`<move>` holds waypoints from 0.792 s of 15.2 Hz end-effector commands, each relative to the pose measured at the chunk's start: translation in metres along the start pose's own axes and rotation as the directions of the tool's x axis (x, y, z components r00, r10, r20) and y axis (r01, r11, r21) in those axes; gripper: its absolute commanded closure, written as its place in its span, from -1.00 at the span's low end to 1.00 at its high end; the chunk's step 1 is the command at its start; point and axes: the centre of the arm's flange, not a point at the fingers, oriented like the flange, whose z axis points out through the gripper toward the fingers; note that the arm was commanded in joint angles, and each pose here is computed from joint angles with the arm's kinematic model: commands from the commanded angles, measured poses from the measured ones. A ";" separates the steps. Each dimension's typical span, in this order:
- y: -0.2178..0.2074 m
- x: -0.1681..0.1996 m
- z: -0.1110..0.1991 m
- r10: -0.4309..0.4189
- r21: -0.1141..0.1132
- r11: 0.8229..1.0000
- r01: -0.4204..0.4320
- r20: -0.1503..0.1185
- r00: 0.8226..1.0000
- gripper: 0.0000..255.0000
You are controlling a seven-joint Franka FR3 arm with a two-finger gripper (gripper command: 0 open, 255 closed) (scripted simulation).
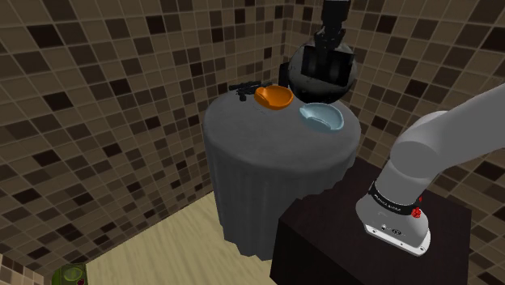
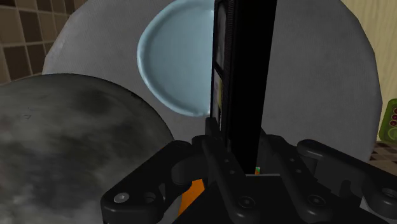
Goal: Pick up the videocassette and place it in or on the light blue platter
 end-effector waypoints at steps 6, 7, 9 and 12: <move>0.014 -0.021 0.028 -0.001 0.001 1.000 0.001 0.000 1.000 1.00; 0.014 -0.021 0.033 -0.001 0.001 1.000 0.001 0.000 1.000 1.00; 0.014 -0.021 0.044 -0.001 0.001 1.000 0.001 0.000 1.000 1.00; 0.014 -0.020 0.060 -0.001 0.001 1.000 0.001 0.000 1.000 1.00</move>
